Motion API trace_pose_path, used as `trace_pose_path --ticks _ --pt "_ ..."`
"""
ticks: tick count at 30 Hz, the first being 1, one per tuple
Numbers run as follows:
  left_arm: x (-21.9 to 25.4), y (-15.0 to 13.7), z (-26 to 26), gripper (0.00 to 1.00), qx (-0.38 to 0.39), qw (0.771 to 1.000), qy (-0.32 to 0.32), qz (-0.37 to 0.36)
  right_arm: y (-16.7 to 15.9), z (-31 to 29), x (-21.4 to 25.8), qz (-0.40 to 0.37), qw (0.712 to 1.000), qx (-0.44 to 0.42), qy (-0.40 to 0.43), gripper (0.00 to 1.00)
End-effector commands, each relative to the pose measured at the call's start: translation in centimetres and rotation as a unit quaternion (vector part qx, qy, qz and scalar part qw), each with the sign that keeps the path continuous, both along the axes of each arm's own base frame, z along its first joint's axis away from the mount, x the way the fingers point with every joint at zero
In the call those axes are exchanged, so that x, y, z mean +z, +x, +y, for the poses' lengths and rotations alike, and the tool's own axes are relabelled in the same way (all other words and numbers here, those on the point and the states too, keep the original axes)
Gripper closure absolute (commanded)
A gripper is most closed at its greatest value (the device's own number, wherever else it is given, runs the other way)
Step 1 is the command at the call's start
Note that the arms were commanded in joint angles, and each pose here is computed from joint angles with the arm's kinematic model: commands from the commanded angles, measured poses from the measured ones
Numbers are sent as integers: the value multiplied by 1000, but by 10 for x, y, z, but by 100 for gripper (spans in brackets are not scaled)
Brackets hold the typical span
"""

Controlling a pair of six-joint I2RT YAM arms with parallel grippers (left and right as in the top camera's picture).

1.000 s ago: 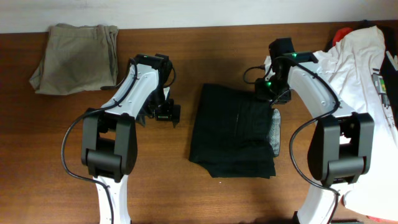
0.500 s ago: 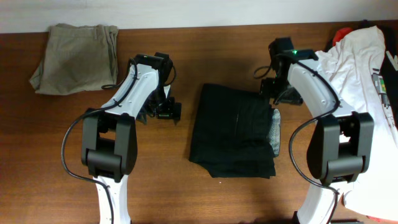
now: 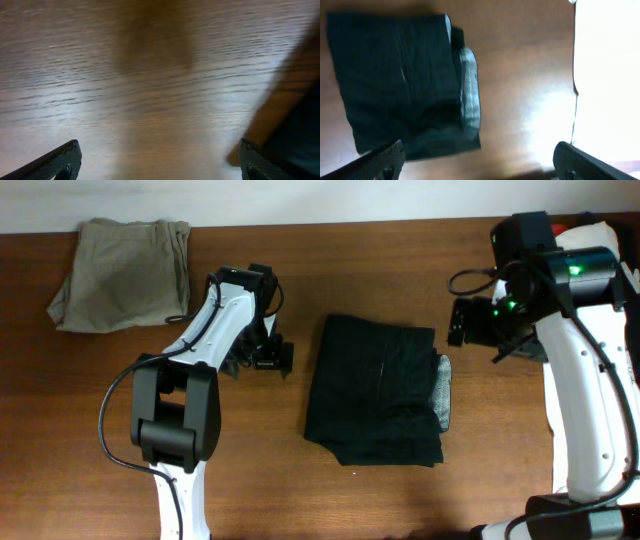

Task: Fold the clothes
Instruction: 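Move the right arm away and grasp the folded trousers with the left gripper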

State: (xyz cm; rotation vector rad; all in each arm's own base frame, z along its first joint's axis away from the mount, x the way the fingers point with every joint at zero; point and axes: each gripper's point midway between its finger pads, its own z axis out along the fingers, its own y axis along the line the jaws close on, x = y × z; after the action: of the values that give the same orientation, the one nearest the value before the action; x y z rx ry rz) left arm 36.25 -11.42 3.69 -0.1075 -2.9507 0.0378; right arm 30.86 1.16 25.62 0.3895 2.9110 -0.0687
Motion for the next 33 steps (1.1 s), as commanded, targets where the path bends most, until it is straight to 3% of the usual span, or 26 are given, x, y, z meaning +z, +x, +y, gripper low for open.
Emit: trace_pose_path --ticks 1,11,16,25,31,32,33 --pt "-2 0 -19 1 5 999 -52 5 -12 -24 12 -6 997 -43 -56 2" --pt "3 14 -70 1 -63 976 -205 -29 17 -37 21 -68 993 -57 -83 1" --pt "-4 -5 -96 1 -86 958 -273 -9 23 -70 17 -75 989 -118 -54 1" --pt "-36 -46 -134 1 -128 944 -303 13 21 -95 10 -62 985 -154 -55 1" --pt "-43 -39 -138 2 -151 948 -281 -15 21 -94 10 -61 985 -153 -55 1" --pt "-43 -39 -138 9 -151 948 -281 -16 21 -94 10 -62 985 -153 -55 1" --pt "-43 -38 -138 30 -151 948 -281 -16 21 -94 10 -62 985 -153 -55 1"
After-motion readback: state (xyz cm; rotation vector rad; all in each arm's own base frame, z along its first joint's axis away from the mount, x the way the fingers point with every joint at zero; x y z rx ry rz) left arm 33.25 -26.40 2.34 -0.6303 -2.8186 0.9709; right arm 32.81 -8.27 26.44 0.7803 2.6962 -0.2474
